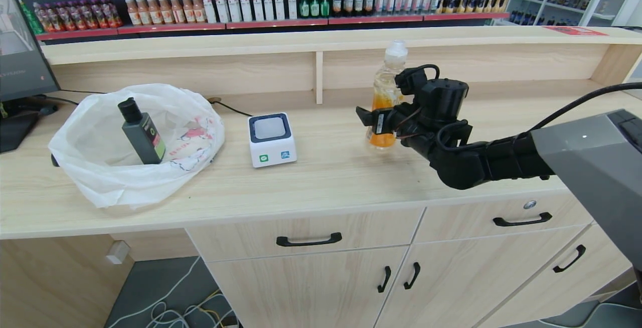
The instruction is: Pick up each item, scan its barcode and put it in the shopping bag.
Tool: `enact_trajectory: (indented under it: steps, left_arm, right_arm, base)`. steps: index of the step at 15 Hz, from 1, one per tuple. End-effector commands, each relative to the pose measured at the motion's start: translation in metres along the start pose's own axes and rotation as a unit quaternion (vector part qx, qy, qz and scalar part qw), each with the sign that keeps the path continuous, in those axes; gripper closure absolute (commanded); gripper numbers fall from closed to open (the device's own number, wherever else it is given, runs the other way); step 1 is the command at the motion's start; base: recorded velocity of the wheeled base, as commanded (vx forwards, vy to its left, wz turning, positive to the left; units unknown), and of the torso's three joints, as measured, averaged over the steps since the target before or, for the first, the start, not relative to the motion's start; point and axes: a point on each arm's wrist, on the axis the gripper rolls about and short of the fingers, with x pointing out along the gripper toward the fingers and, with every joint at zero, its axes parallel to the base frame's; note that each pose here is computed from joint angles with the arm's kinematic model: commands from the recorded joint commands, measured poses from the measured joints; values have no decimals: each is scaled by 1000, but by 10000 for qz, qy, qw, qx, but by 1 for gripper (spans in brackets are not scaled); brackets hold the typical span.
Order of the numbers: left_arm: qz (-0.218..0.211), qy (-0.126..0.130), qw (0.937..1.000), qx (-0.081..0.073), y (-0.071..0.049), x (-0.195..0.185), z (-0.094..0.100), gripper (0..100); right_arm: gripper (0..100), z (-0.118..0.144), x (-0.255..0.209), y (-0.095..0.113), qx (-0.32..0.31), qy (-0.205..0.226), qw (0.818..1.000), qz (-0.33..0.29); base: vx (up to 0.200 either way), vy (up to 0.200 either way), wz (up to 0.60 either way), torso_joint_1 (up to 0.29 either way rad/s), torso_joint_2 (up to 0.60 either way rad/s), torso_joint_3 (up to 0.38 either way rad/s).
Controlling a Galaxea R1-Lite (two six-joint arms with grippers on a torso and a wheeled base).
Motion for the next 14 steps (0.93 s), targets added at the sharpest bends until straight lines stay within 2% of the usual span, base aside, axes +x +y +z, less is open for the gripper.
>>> enact_trajectory:
  steps: [1, 10, 11, 14]
  left_arm:
    - [3, -6, 10000, -2, 0, 0, 0, 0]
    - [3, -6, 10000, -2, 0, 0, 0, 0]
    - [3, -6, 10000, -2, 0, 0, 0, 0]
    - [3, -6, 10000, -2, 0, 0, 0, 0]
  right_arm:
    - [0, -2, 5, 1, -4, -37, 10000, 7]
    - [0, 3, 7, -1, -55, -166, 9998, -42]
    - [100, 2, 7, -1, -62, -166, 9998, -42]
    - [100, 3, 7, -2, -84, -273, 9996, -53]
  base:
    - [0, 0, 0, 0, 0, 0]
    - [0, 0, 0, 0, 0, 0]
    - [0, 0, 0, 0, 0, 0]
    - [0, 0, 0, 0, 0, 0]
